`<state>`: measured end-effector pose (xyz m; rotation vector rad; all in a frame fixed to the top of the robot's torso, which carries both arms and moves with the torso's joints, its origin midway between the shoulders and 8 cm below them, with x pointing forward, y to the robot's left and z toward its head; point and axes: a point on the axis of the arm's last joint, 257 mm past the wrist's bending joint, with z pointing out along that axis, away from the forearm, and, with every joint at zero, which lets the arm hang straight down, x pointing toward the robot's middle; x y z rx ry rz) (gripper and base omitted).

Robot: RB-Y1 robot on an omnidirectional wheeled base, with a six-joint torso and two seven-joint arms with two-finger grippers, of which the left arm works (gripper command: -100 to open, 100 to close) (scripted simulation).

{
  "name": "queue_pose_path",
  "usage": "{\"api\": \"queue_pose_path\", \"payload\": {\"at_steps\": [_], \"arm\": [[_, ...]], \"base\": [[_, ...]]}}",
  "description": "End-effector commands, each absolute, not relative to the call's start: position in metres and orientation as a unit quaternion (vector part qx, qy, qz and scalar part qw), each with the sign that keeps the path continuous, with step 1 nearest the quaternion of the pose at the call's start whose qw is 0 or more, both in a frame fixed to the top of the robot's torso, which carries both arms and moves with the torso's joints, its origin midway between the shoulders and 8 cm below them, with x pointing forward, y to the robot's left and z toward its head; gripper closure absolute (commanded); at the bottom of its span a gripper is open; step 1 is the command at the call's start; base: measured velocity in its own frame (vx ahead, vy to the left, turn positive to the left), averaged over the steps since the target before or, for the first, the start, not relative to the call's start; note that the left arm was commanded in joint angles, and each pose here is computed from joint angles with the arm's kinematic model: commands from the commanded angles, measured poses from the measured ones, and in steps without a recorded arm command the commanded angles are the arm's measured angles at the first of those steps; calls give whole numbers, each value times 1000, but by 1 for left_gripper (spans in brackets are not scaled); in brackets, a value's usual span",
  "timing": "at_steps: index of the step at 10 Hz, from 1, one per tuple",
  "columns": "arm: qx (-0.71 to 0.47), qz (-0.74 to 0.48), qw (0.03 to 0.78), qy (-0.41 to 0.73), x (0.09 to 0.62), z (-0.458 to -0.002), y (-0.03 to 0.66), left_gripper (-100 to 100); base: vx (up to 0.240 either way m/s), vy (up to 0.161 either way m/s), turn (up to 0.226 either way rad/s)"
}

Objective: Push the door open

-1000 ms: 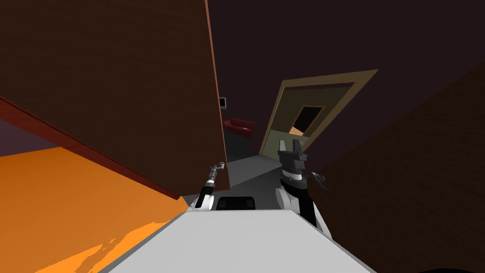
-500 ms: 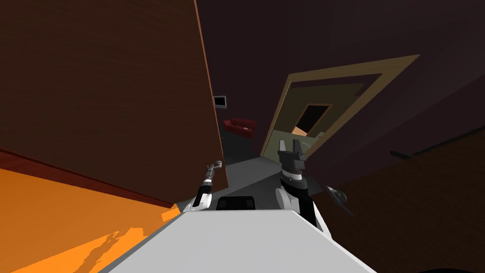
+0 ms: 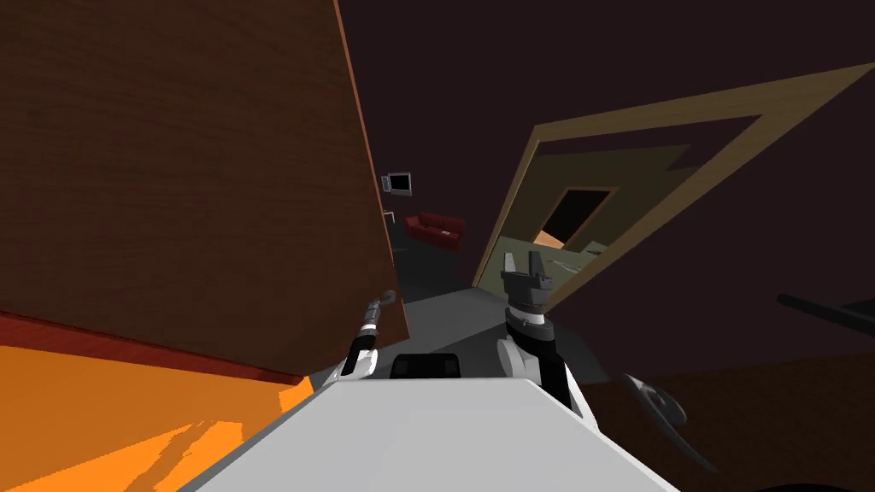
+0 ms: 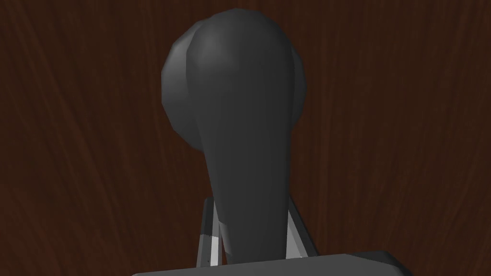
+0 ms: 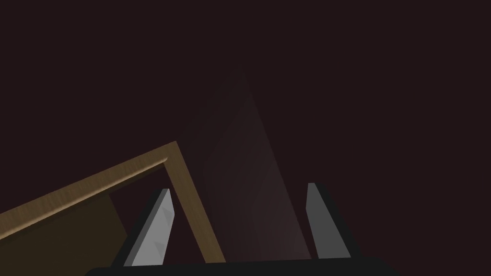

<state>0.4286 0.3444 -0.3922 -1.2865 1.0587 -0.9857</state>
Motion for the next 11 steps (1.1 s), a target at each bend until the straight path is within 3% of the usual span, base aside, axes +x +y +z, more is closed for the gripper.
{"api": "queue_pose_path", "payload": {"at_steps": [1,11], "arm": [[-549,-411,582,437,430,-385,363,100],[-589,-384,595,388,415,-390,393,100]], "base": [[200,-37,82],[183,-59,72]]}}
